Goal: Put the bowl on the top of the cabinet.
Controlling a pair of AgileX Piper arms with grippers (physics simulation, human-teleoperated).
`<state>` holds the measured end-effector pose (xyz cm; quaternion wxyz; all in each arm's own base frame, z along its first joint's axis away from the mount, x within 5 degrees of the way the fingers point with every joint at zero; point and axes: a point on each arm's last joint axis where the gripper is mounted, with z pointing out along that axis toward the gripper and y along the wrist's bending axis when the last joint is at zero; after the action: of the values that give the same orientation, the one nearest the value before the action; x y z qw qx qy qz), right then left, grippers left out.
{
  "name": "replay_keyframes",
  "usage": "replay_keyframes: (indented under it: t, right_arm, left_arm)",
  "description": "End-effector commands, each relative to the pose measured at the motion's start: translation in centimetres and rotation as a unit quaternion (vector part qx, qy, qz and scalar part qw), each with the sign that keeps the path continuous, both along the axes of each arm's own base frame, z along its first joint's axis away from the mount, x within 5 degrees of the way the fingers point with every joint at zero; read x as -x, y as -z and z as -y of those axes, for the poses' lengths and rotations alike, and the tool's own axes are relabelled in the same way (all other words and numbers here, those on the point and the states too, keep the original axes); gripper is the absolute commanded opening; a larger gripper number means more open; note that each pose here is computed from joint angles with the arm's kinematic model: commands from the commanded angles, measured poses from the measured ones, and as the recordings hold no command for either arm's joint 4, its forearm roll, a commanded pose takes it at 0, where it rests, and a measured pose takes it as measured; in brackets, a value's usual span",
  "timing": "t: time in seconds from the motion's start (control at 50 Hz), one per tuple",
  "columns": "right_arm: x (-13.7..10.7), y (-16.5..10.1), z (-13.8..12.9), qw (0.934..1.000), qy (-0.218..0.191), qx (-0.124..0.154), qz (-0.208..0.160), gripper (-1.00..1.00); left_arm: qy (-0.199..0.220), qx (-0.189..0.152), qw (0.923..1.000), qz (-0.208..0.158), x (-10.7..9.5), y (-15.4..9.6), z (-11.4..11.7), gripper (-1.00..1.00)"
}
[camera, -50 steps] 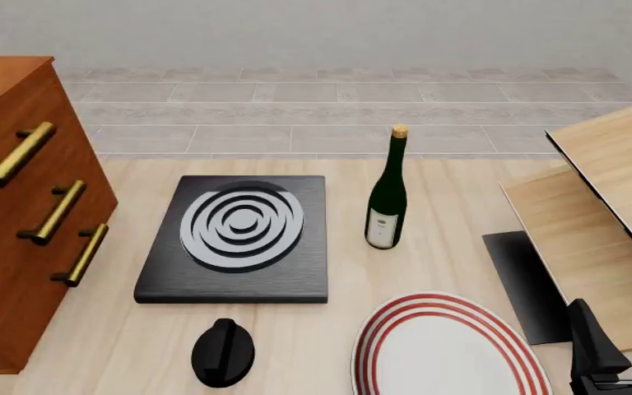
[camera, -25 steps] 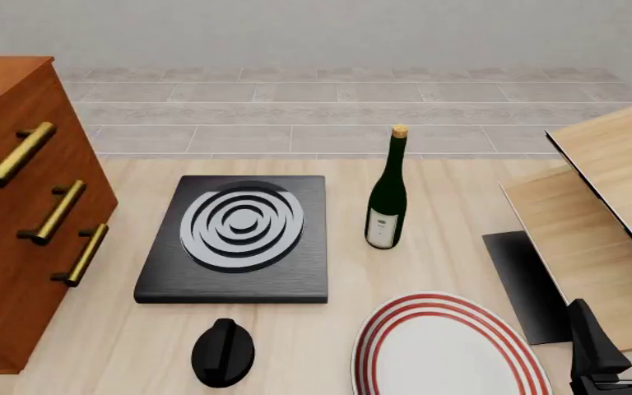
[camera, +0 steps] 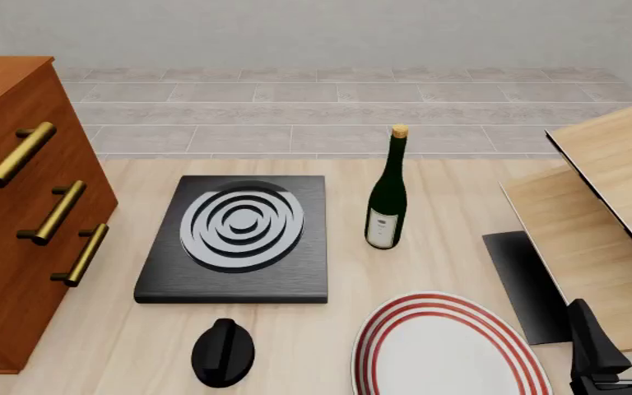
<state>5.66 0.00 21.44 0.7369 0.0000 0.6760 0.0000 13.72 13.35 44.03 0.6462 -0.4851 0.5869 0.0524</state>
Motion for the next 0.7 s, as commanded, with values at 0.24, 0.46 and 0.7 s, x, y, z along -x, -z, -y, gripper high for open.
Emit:
replay_keyframes:
  t: [0.24, 0.46, 0.7]
  right_arm:
    - [0.0, 0.0, 0.0, 1.0, 0.0, 0.0, 0.0, 1.0]
    - [0.0, 0.0, 0.0, 1.0, 0.0, 0.0, 0.0, 1.0]
    - [0.0, 0.0, 0.0, 1.0, 0.0, 0.0, 0.0, 1.0]
  left_arm:
    - [0.017, -0.022, 0.9994, 0.02, 1.7, -0.8, 2.4, 1.0]
    - [0.031, -0.038, 0.9978, 0.043, 3.6, -1.9, 4.6, 1.0]
    - [0.049, -0.055, 0.9954, 0.061, 5.5, -2.3, 6.8, 1.0]
